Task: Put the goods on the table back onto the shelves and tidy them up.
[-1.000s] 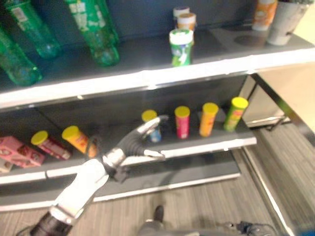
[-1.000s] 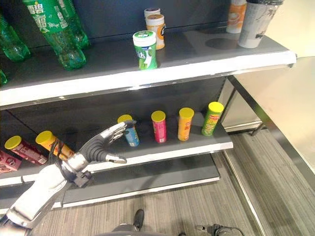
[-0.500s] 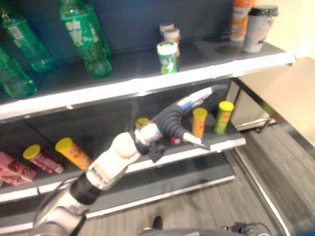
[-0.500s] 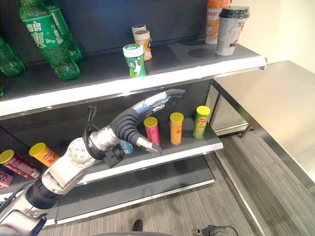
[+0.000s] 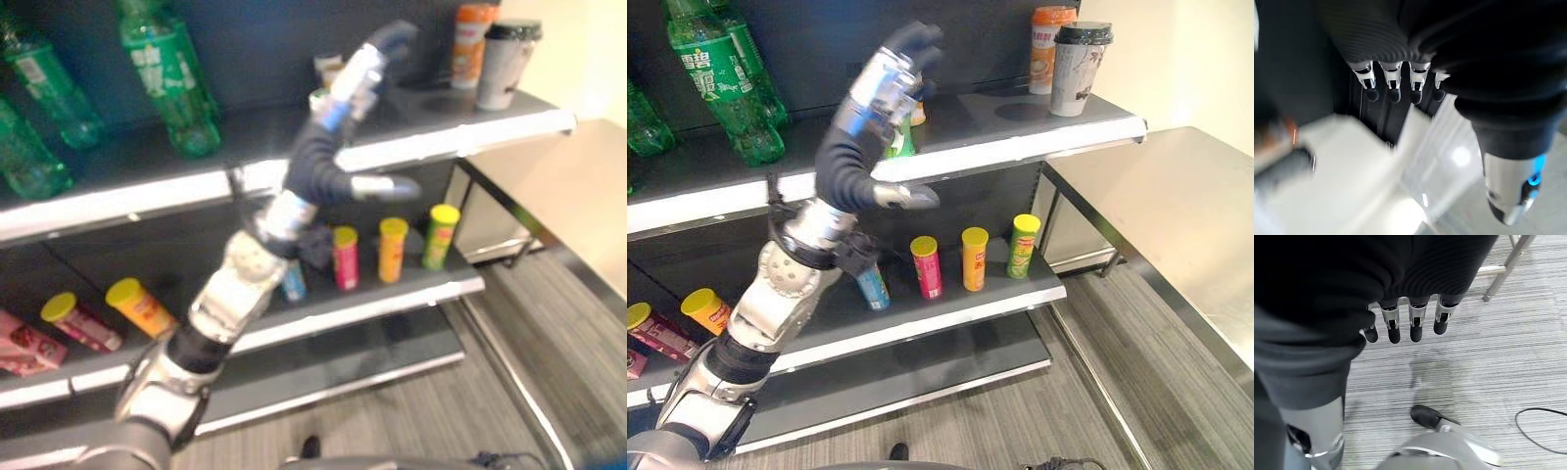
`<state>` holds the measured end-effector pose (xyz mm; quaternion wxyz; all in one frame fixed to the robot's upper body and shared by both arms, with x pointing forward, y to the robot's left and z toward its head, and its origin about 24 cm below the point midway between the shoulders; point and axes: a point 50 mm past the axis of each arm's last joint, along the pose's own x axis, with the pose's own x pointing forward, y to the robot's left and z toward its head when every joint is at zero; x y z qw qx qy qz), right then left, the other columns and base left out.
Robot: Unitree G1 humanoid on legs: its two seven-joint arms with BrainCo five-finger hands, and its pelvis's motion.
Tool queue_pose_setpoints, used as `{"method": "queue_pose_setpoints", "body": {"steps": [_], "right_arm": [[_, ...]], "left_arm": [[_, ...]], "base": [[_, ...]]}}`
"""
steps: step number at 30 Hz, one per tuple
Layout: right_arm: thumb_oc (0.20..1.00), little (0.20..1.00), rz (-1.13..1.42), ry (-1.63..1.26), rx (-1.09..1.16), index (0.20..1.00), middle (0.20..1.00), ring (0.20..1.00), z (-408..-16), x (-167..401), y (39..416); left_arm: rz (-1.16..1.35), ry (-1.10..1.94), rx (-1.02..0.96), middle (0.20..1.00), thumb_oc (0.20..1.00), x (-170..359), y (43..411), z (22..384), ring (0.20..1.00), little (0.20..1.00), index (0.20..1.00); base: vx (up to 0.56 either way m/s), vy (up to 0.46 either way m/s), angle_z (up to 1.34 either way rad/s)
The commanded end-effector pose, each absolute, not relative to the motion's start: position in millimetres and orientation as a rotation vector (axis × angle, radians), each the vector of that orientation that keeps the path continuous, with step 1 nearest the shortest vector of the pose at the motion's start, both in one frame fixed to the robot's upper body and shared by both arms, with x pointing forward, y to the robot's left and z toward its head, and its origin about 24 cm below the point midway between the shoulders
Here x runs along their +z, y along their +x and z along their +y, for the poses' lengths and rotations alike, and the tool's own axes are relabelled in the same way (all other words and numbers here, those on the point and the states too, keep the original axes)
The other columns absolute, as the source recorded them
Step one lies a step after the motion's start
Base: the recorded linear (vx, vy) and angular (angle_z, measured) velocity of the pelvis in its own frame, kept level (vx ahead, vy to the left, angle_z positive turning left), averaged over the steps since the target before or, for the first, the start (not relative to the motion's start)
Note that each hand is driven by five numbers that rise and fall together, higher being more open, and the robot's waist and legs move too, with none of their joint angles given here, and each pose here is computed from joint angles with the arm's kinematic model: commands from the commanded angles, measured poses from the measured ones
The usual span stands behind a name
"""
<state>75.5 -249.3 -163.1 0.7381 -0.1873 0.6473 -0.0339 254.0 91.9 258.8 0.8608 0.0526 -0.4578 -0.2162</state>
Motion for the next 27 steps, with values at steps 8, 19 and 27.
{"method": "queue_pose_setpoints", "body": {"steps": [8,19,27], "right_arm": [[1.0,1.0,1.362,-0.448,-0.059,1.0,1.0,1.0,-248.3,-160.4,90.8],[1.0,1.0,1.377,-0.46,-0.048,1.0,1.0,1.0,-254.5,-159.8,85.6],[1.0,1.0,1.374,-0.476,-0.027,1.0,1.0,1.0,-254.6,-160.2,82.9]], "left_arm": [[-1.042,0.2,-0.055,1.0,1.0,260.1,244.7,163.9,1.0,1.0,1.0],[-0.838,0.191,0.078,1.0,1.0,221.6,248.6,200.2,1.0,1.0,1.0],[-0.743,0.168,0.055,1.0,1.0,213.6,273.3,199.1,1.0,1.0,1.0]], "base": [[0.0,0.0,0.0],[0.0,-0.001,0.01],[0.0,0.0,0.0]]}}
